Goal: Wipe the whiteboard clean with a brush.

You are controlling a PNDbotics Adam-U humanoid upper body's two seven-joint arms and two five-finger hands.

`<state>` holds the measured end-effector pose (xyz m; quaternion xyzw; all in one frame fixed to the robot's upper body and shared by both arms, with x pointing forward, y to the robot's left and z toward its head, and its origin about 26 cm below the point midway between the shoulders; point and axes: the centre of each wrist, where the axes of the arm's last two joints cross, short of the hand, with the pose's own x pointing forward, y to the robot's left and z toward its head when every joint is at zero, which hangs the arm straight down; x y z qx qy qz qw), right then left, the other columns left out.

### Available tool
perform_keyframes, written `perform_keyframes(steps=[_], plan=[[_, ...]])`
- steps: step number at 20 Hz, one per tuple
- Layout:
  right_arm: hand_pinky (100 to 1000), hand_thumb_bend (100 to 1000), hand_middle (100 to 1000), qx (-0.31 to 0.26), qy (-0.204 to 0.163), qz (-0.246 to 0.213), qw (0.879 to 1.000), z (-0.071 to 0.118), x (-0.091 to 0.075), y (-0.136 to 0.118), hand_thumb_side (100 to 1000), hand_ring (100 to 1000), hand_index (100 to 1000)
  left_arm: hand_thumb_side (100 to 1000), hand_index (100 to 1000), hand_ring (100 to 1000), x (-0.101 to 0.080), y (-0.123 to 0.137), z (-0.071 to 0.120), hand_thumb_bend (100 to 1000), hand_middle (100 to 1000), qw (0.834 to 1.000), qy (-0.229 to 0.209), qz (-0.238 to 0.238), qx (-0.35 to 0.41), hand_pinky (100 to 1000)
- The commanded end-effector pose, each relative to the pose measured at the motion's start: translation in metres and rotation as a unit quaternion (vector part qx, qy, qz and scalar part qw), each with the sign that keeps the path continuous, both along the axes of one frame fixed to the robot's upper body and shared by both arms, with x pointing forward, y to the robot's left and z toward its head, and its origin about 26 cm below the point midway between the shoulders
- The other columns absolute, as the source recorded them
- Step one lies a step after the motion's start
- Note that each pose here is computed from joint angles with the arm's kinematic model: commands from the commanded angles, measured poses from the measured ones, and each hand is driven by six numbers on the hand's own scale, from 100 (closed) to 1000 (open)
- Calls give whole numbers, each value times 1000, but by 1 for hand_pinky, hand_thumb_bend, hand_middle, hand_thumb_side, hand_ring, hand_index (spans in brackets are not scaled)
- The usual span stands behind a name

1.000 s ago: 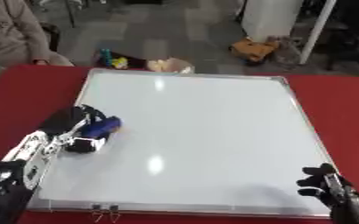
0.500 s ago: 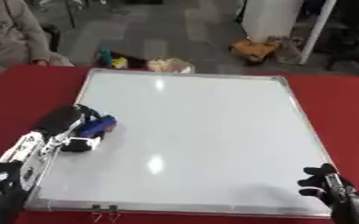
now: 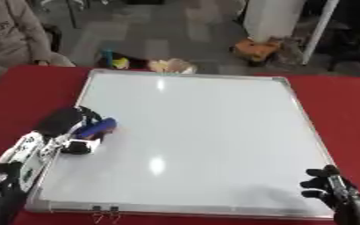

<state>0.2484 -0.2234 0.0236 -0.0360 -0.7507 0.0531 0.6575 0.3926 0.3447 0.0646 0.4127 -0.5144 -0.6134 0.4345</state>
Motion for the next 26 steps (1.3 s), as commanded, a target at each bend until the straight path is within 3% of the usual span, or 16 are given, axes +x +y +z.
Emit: perform_keyframes(steps=[1, 10, 20, 22, 26], plan=[[599, 100, 480, -6, -11, 0, 1000, 5, 2, -3, 883, 635, 682, 357, 745, 507, -17, -2, -32, 359, 529, 998, 63, -16, 26, 549], [600, 100, 480, -6, -12, 0, 1000, 6, 3, -3, 883, 635, 682, 364, 757, 503, -24, -23, -30, 329, 526, 997, 61, -55, 8, 546], [600, 100, 480, -6, -12, 2, 1000, 7, 2, -2, 881, 635, 682, 330, 765, 502, -22, -49, -14, 342, 528, 995, 21, -95, 7, 548], [600, 100, 480, -6, -12, 2, 1000, 6, 2, -2, 882, 635, 682, 278, 771, 508, -20, -51, -9, 399, 534, 995, 8, -97, 12, 554], [600, 100, 480, -6, -12, 3, 1000, 6, 3, -2, 882, 635, 682, 269, 771, 509, -18, -55, -6, 405, 535, 994, -23, -101, 32, 554]])
